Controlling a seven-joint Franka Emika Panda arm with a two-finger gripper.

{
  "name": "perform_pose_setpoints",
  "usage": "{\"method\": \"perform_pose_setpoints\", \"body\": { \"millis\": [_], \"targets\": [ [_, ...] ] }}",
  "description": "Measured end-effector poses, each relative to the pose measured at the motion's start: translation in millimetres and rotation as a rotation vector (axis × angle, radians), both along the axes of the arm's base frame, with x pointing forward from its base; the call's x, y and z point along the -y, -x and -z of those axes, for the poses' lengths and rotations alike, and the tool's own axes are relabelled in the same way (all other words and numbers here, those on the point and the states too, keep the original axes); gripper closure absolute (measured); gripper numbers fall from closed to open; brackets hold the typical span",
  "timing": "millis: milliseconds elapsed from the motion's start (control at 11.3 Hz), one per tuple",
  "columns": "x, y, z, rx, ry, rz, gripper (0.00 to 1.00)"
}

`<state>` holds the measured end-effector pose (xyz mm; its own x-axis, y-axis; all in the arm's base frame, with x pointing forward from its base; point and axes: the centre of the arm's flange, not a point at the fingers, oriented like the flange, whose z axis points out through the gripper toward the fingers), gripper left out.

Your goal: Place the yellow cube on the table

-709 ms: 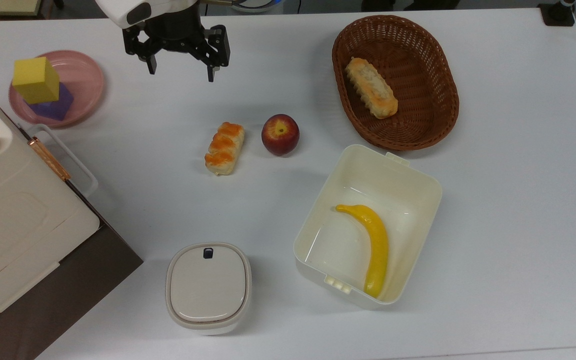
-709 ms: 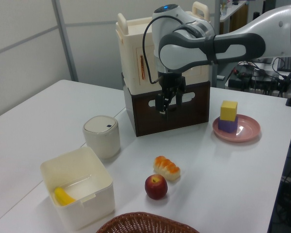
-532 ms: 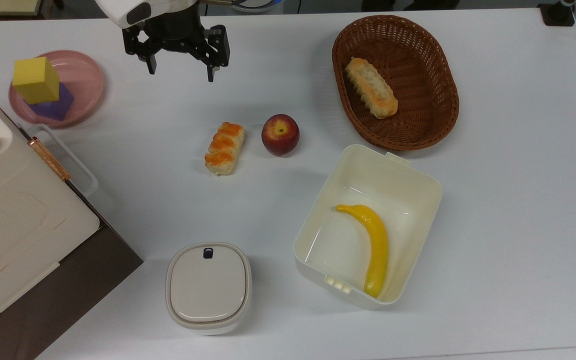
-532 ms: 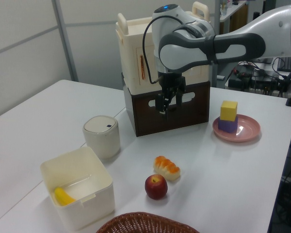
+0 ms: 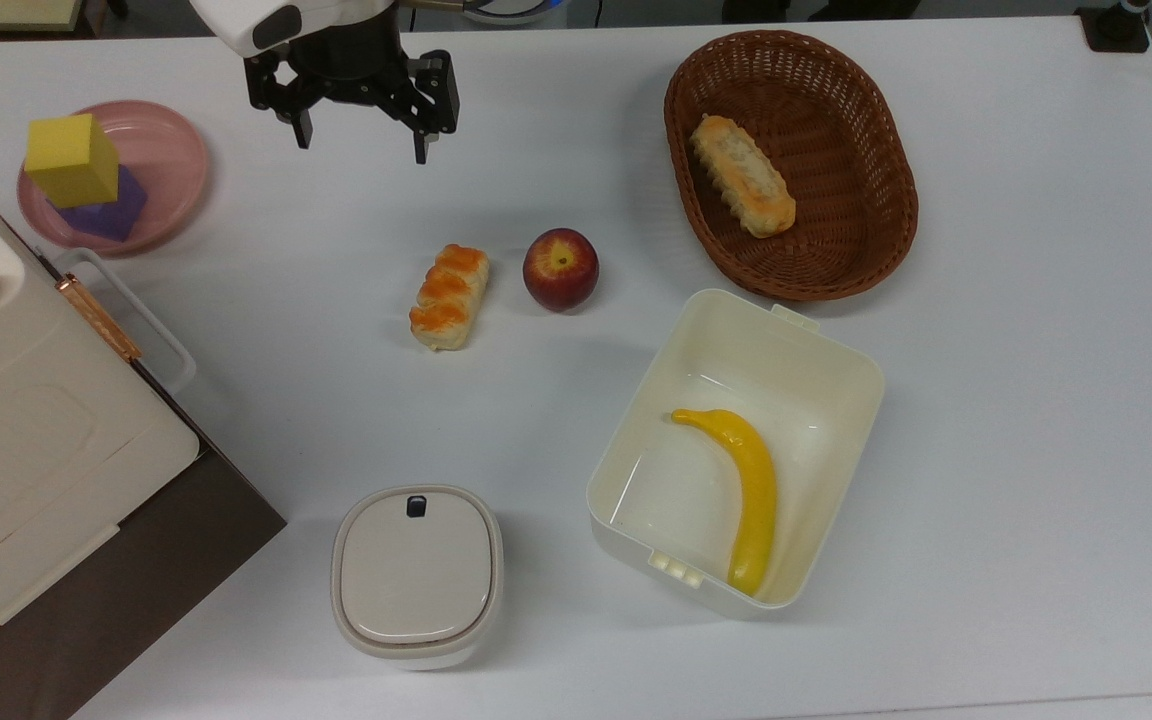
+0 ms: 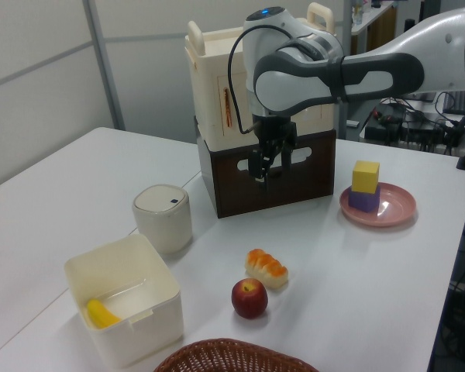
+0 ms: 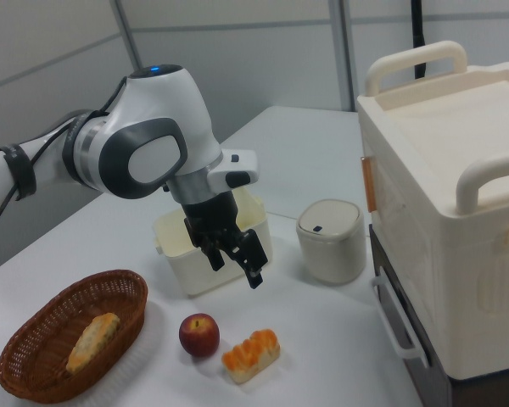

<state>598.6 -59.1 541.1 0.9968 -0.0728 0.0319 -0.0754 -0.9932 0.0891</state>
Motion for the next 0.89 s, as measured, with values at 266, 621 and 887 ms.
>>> {"method": "perform_pose_setpoints", "body": {
  "millis": [266, 621, 887],
  "targets": [
    [0.0, 0.0, 0.0, 0.000, 0.000, 0.000, 0.00],
    [0.4, 0.0, 0.0, 0.000, 0.000, 0.001, 0.00],
    [1.9, 0.2, -0.1, -0.001, 0.012, -0.001, 0.00]
  ]
}}
